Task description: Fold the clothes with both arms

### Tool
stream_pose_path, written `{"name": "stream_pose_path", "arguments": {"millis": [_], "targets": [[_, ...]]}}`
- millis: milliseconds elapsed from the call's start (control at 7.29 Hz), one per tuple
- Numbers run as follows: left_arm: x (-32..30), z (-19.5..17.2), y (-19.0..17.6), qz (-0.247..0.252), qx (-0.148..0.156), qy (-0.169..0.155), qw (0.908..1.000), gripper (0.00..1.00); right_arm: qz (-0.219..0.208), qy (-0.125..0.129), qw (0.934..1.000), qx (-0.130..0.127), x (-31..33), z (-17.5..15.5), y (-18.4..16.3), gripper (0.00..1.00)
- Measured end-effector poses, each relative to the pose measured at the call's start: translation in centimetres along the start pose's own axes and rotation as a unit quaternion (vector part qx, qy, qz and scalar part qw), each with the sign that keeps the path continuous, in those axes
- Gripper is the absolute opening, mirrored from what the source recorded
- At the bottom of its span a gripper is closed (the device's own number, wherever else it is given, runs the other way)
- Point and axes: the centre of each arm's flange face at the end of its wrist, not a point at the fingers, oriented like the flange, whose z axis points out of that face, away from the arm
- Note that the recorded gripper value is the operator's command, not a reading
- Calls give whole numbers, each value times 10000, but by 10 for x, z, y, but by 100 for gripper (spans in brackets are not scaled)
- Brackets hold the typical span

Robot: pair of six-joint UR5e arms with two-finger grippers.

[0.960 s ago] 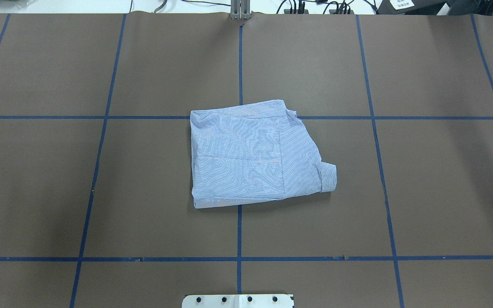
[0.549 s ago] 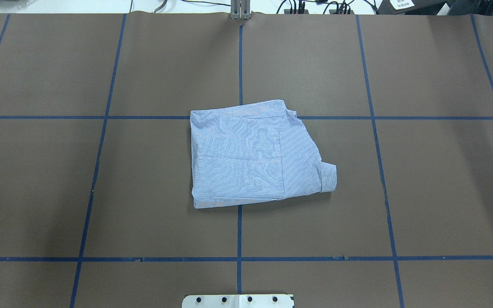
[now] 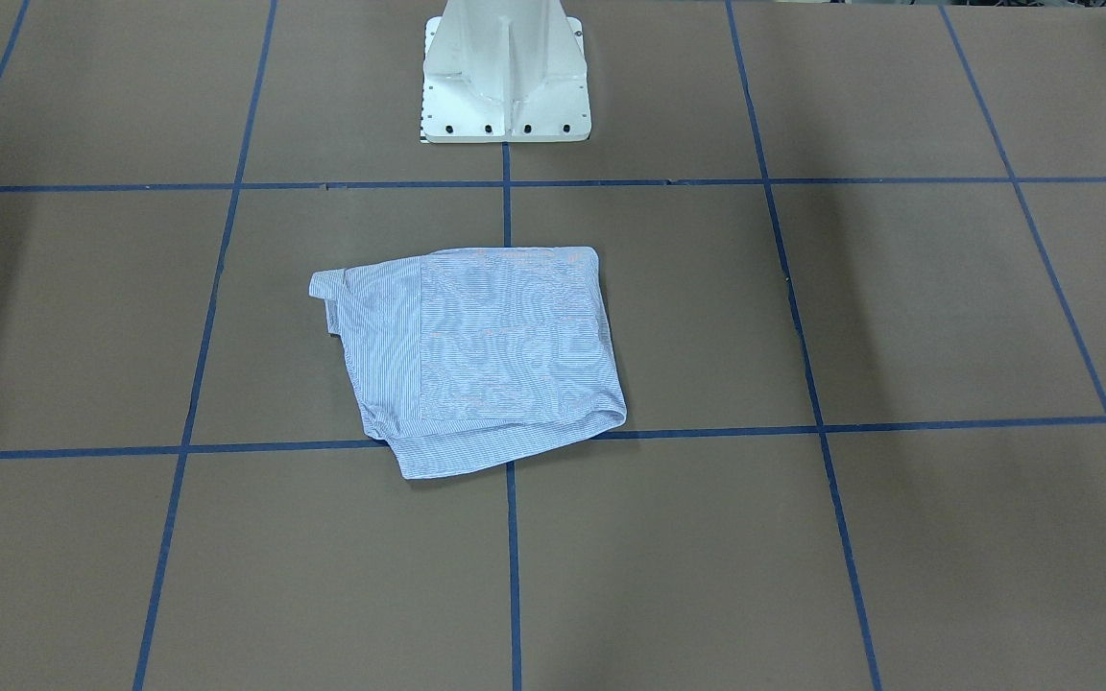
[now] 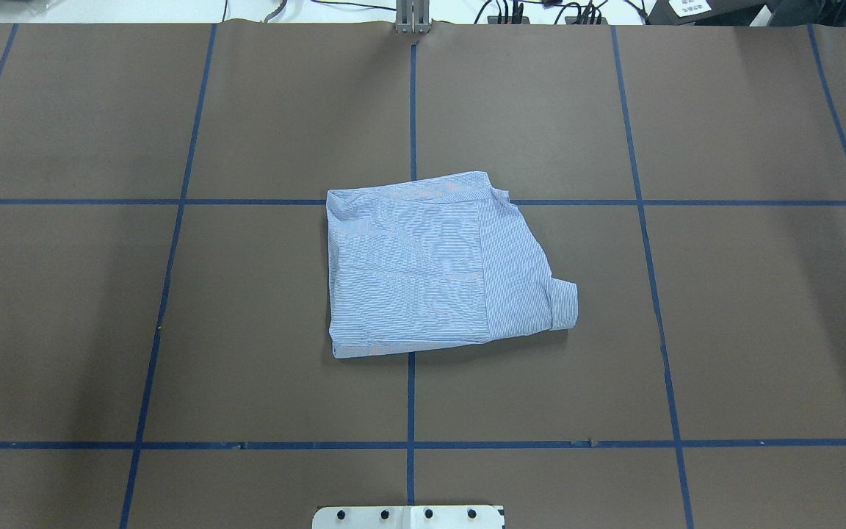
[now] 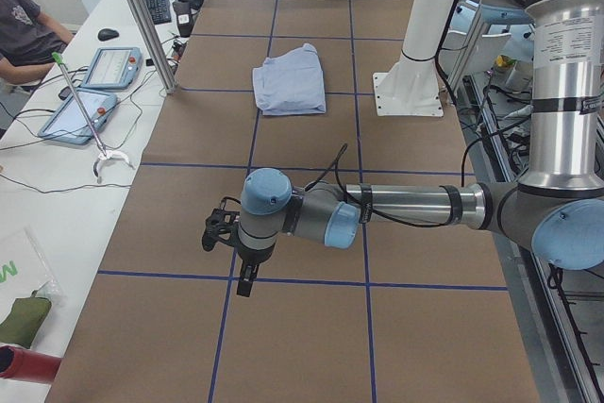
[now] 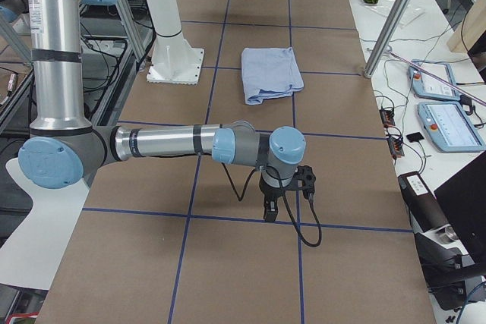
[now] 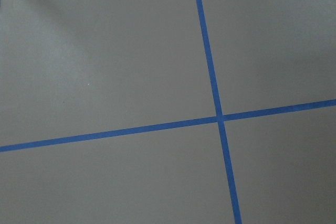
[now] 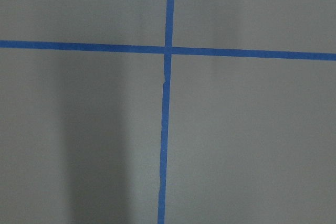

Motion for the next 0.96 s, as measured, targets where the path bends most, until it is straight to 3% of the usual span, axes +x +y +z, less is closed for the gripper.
{"name": "stream_pose_path", "arguments": {"millis": [411,686,960], "targets": [[41,28,-2,27,-763,78,9971,99,73,-18,9999,-89,7,9,1,100],[49,27,1,-30,-1027,102,9947,99,78,-22,9999,-97,7,9,0,100],[40,28,9,275,-1214,178,9921,99,65,-42,9999,-81,5,8,-2,100]]}}
